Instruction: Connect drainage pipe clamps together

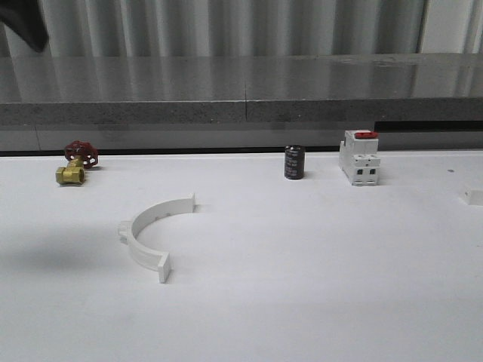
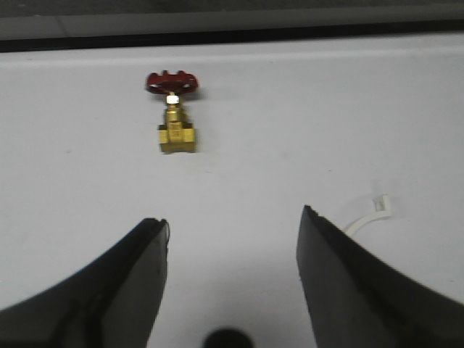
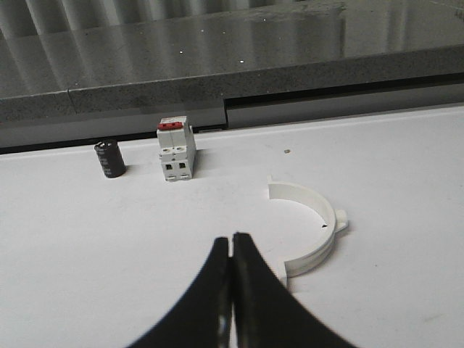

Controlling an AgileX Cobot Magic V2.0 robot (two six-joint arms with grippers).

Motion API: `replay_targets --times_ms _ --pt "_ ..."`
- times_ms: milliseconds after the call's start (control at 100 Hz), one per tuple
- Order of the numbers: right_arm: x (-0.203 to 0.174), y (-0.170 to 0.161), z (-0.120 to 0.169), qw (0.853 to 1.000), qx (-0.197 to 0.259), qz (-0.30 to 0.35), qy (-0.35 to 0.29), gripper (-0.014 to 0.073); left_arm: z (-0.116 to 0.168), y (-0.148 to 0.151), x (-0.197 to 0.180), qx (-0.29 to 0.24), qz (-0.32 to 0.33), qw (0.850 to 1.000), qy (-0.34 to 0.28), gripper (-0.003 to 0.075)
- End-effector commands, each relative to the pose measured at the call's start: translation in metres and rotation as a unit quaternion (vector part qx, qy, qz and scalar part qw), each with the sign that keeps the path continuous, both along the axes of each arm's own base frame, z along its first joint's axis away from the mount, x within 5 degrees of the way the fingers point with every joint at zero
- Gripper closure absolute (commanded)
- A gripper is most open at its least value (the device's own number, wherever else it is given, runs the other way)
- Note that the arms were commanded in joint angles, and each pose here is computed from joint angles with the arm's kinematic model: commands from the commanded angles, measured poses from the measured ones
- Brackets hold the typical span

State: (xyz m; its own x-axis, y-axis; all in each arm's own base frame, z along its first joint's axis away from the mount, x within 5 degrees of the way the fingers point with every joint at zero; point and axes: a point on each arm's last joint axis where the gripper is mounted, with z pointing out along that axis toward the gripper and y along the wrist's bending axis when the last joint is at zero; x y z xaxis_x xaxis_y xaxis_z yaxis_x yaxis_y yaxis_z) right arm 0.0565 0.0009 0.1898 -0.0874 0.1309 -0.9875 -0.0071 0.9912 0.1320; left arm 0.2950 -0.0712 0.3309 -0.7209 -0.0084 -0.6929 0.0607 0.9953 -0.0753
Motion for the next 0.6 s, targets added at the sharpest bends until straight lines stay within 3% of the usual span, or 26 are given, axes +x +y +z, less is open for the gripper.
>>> replay_targets --times_ms 0,170,400,590 --pt "-0.002 0.0 0.016 0.998 0.0 -0.002 -0.06 0.0662 0.027 0.017 -0.021 -0.021 0.015 0.997 -0.069 0.0335" --pt "-0.002 0.0 0.016 0.998 0.0 -0.002 -0.06 0.0662 0.019 0.039 -0.068 -0.029 0.04 0.995 -0.093 0.0335" --pt "-0.002 0.0 0.016 0.998 0.0 -0.002 -0.06 0.0662 -0.003 0.048 -0.135 -0.057 0.037 0.987 -0.143 0.0335" --pt "-0.002 0.0 0.016 0.998 0.0 -0.002 -0.06 0.0662 -0.026 0.056 -0.176 -0.049 0.034 0.984 -0.17 0.0335"
